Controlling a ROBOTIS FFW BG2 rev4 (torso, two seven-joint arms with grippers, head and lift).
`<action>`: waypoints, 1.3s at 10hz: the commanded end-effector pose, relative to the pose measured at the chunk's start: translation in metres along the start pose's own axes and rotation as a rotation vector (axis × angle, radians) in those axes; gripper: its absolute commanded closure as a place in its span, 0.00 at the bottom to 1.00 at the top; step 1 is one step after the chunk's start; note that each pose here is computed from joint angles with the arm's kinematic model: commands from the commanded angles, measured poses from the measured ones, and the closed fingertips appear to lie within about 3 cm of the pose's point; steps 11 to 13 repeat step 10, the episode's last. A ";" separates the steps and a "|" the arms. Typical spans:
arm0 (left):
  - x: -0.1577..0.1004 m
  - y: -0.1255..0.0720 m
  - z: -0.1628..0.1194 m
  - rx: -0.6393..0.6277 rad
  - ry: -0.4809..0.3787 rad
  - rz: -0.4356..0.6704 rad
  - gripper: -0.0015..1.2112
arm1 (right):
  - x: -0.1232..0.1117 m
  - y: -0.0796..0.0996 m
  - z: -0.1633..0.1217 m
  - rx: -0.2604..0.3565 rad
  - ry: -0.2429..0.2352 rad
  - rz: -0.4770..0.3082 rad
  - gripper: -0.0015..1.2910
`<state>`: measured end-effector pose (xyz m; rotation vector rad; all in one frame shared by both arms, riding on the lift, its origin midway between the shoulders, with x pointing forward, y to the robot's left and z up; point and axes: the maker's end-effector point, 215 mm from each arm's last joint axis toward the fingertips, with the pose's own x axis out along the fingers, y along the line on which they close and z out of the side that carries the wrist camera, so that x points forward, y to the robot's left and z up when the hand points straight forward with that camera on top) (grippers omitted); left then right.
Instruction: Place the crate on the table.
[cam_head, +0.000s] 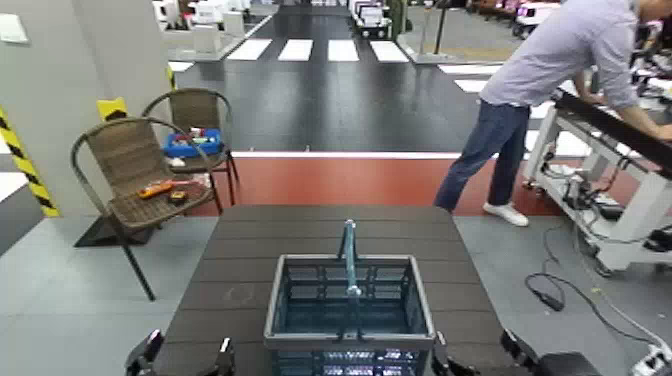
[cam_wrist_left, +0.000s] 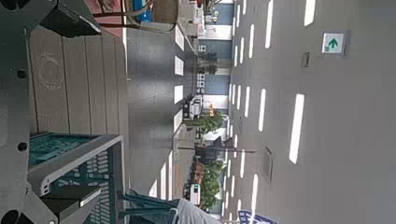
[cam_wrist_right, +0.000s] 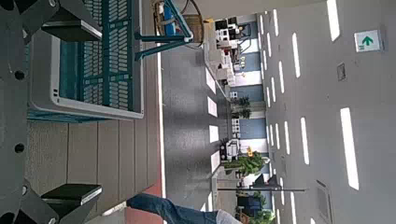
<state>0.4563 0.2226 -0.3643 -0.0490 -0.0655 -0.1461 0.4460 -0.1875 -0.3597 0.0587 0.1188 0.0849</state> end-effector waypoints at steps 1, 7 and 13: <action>0.000 0.001 0.000 -0.002 0.000 0.003 0.09 | -0.001 0.000 -0.001 0.002 0.002 -0.001 0.12; 0.003 0.002 0.001 -0.011 0.000 0.004 0.09 | -0.001 0.001 -0.002 0.004 0.004 0.000 0.12; 0.030 -0.012 -0.020 -0.249 0.142 -0.066 0.09 | -0.001 0.003 -0.003 0.008 0.007 0.000 0.12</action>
